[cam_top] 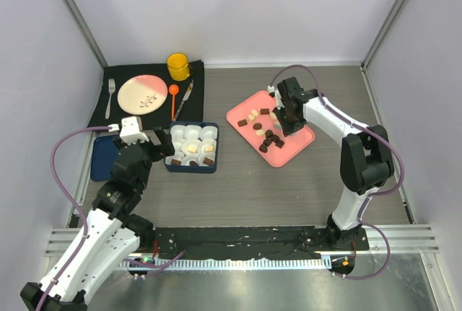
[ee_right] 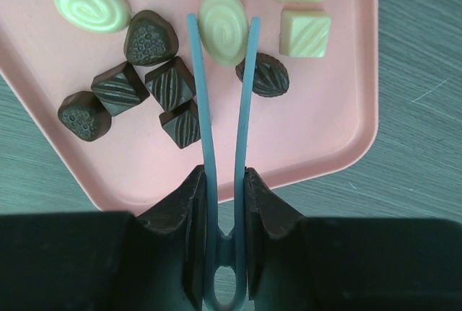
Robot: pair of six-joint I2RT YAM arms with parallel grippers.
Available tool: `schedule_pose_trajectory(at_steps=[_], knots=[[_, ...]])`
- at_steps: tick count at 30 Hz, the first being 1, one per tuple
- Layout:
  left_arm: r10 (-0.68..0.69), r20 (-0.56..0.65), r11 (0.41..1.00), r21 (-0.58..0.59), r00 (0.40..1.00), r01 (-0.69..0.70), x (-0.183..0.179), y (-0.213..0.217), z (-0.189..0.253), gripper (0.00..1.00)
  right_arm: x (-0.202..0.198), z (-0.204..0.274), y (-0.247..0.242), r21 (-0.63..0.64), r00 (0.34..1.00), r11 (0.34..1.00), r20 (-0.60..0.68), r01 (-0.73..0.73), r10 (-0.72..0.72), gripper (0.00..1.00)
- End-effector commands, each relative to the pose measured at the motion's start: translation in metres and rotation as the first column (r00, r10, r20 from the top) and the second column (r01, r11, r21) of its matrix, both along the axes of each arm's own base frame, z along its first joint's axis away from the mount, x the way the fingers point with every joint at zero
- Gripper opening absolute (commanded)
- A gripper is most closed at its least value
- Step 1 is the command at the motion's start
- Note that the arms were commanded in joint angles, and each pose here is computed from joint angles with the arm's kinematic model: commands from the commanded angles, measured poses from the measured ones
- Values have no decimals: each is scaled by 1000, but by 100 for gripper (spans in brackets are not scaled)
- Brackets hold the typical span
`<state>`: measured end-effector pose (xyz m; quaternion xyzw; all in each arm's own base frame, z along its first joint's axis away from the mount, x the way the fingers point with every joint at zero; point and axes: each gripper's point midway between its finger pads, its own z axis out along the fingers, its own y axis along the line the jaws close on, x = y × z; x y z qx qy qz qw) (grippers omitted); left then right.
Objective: Pack the chocolate
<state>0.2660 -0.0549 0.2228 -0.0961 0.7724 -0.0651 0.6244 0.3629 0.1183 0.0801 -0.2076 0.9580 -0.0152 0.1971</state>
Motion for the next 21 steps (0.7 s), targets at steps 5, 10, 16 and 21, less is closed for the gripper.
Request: schedule_pose_trajectory(at_steps=[5, 10, 16, 21], knots=[[3, 69, 1000, -23, 998, -1, 3, 0, 28, 100, 22, 91, 23, 112, 972, 992, 232, -50, 23, 15], [1, 70, 1000, -23, 998, 1, 3, 0, 28, 100, 21, 121, 63, 165, 943, 975, 319, -150, 91, 15], [3, 67, 1000, -18, 998, -2, 2, 1, 28, 100, 12, 139, 142, 196, 889, 928, 401, -318, 220, 15], [3, 81, 1000, -23, 997, -1, 1, 2, 32, 100, 0, 148, 205, 227, 837, 868, 453, -443, 309, 15]])
